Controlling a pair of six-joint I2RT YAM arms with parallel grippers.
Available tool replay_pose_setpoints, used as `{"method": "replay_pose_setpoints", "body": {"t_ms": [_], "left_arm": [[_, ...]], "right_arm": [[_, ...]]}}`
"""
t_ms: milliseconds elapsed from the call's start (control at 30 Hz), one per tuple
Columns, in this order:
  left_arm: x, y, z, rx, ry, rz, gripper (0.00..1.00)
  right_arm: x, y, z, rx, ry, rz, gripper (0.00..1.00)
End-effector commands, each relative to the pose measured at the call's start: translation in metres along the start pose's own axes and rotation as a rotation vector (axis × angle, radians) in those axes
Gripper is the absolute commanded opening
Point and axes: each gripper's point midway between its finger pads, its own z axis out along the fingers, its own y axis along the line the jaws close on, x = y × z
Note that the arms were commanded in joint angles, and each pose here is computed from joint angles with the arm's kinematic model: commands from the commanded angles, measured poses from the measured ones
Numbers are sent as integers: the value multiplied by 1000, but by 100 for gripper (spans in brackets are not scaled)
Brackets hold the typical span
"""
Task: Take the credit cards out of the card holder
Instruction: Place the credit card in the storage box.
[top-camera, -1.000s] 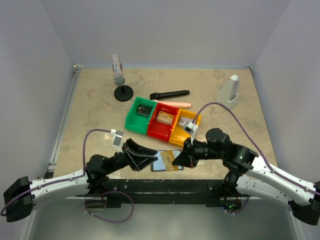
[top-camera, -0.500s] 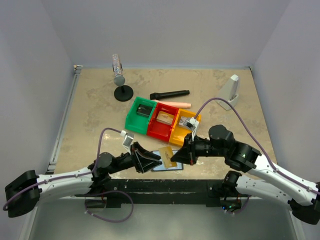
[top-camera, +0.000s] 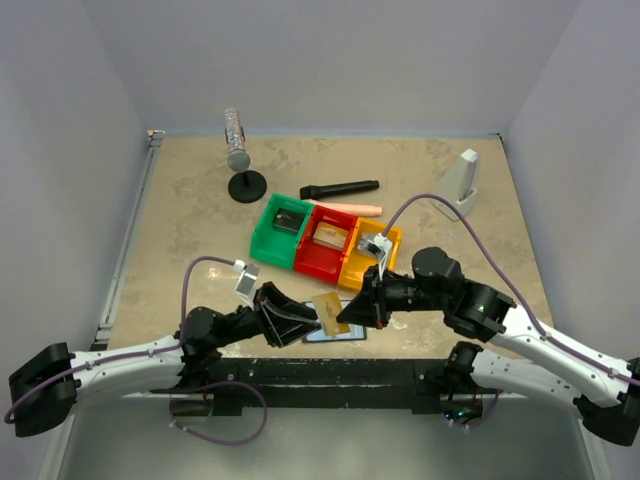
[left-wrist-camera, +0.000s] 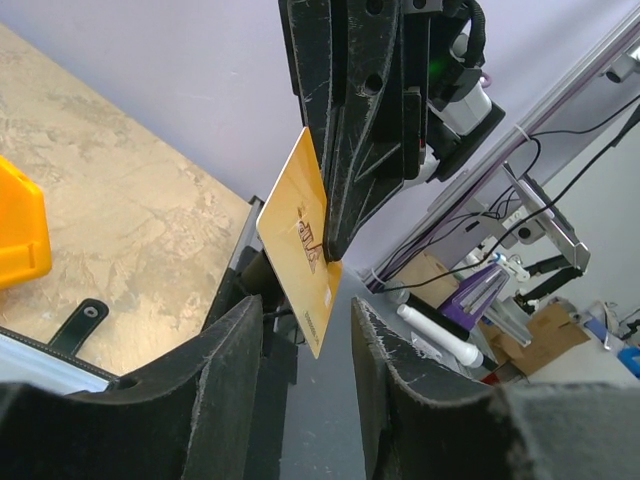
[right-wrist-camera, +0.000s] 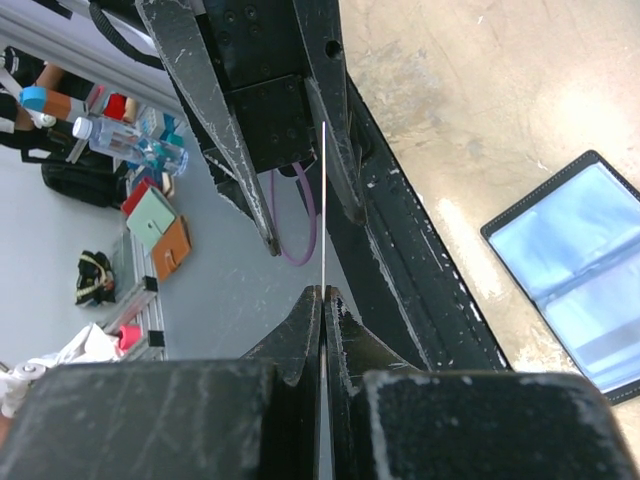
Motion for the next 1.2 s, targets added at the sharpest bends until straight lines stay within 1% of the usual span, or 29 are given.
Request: {"method": "replay_pose_setpoints", "body": {"t_ms": [0,133,300,367,767,800,833,867,900,967,1000,1067,1133,1167], "left_arm": [[37,24,-29,-29,66,1,43],[36,21,-28,-15,63,4,38],[34,19,-28,-8,58,6,22],[34,19,-28,-9,57,6,17],[35,20,-28,-9,57,9,0],[35,21,-29,-12,58,8,0],[35,20,-29,-10,58,9,0],[33,19,-28,-9,52,10,0],[34,21,-28,-16,51,9,0],[31,25,-28,-39,35,2,0],[28,30,-27,-67,15,-9,0],[21,44,-27,-145,-35,-36,0],[5,68,-24,-286,-125,-71,0],[1,80,-23,-356,-149,-95,0]], "right_arm": [[-10,15,0,-65,-19,-19,0],[-9,17,2,-74,-9,-15,0],[-8,16,3,-74,-2,-13,0],[-8,15,3,-73,-1,-13,0],[-6,15,3,-74,6,-18,0],[-6,15,3,-73,9,-16,0],[-4,14,2,-69,14,-11,7],[-4,14,2,-63,15,-4,24],[-6,12,1,-46,6,-1,38],[-7,8,-5,-7,-6,-6,57],[-6,3,-9,29,-8,-10,62],[-4,-9,-20,116,-8,-33,67],[-2,-24,-33,212,-22,-44,69],[0,-32,-40,262,-34,-47,70]]}}
